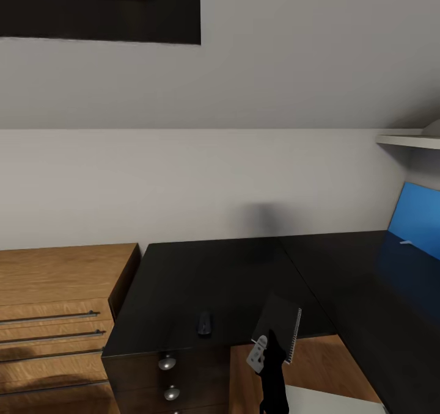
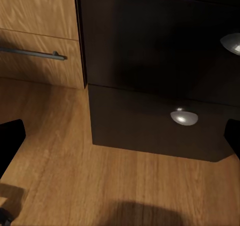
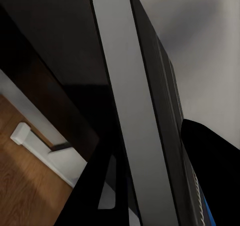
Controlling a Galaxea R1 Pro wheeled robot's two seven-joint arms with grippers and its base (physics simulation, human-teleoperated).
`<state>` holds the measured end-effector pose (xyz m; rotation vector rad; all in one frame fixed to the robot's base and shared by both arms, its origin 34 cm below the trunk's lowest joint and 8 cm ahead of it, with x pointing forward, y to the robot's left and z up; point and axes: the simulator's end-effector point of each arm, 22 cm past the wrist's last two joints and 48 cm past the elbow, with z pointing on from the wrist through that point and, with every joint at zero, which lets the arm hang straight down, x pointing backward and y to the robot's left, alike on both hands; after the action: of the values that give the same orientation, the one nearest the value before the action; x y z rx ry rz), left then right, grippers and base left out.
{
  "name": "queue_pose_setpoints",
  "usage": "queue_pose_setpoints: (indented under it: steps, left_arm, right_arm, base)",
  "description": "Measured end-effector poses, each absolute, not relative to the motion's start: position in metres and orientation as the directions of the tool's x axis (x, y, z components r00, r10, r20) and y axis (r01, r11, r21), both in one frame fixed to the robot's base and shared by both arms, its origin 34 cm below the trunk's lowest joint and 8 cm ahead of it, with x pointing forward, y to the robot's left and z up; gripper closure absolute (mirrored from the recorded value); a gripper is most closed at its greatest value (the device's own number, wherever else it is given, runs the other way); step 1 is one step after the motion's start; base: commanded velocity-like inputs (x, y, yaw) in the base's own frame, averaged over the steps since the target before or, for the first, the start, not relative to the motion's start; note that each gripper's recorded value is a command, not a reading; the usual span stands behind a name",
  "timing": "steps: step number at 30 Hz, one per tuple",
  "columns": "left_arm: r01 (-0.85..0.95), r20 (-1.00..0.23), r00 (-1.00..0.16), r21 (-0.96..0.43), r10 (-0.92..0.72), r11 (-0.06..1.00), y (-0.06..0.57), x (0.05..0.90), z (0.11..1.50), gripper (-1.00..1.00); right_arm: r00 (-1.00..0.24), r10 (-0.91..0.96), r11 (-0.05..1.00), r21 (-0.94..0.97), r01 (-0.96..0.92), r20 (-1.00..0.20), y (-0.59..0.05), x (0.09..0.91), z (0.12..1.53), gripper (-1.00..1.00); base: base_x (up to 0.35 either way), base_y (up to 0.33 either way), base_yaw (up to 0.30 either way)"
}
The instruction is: In the bedroom, organize the workspace by keeping the computer under the desk, ensuring the monitor is on the desk, placing the keyboard on the desk next to the monitor, placing the mouse on the desk next to the keyboard, moving the folder from the swivel chair onto the desk next to the mouse, stacking the notebook on top of the folder with the pen on top of the notebook, and positioning the swivel chair next to the desk.
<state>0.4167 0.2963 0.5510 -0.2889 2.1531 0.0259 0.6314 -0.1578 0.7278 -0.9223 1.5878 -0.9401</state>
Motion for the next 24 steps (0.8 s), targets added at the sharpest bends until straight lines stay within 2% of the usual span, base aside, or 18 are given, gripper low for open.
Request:
queue_pose_setpoints:
  steps: [7,8,24]
  left_arm:
    - [-0.216,-0.820,-0.538,-0.091,-0.196,0.972,0.2962,0.4168,0.5511,-1.00]
    - [-0.215,-0.819,-0.539,-0.091,-0.196,0.972,0.2961,0.4166,0.5510,-1.00]
    - [-0.215,-0.819,-0.539,-0.092,-0.196,0.972,0.2959,0.4167,0.5510,-1.00]
  right_arm:
    - [-0.178,-0.908,0.400,-0.911,-0.101,-0.379,-0.1576,0.6314,0.7288,1.00]
    - [-0.178,-0.908,0.400,-0.911,-0.101,-0.379,-0.1575,0.6314,0.7287,-1.00]
    - [-0.177,-0.907,0.404,-0.909,-0.102,-0.383,-0.1568,0.6316,0.7287,-1.00]
  base:
    - [0.000,0.000,0.000]
    - [0.000,0.000,0.000]
    - [0.000,0.000,0.000]
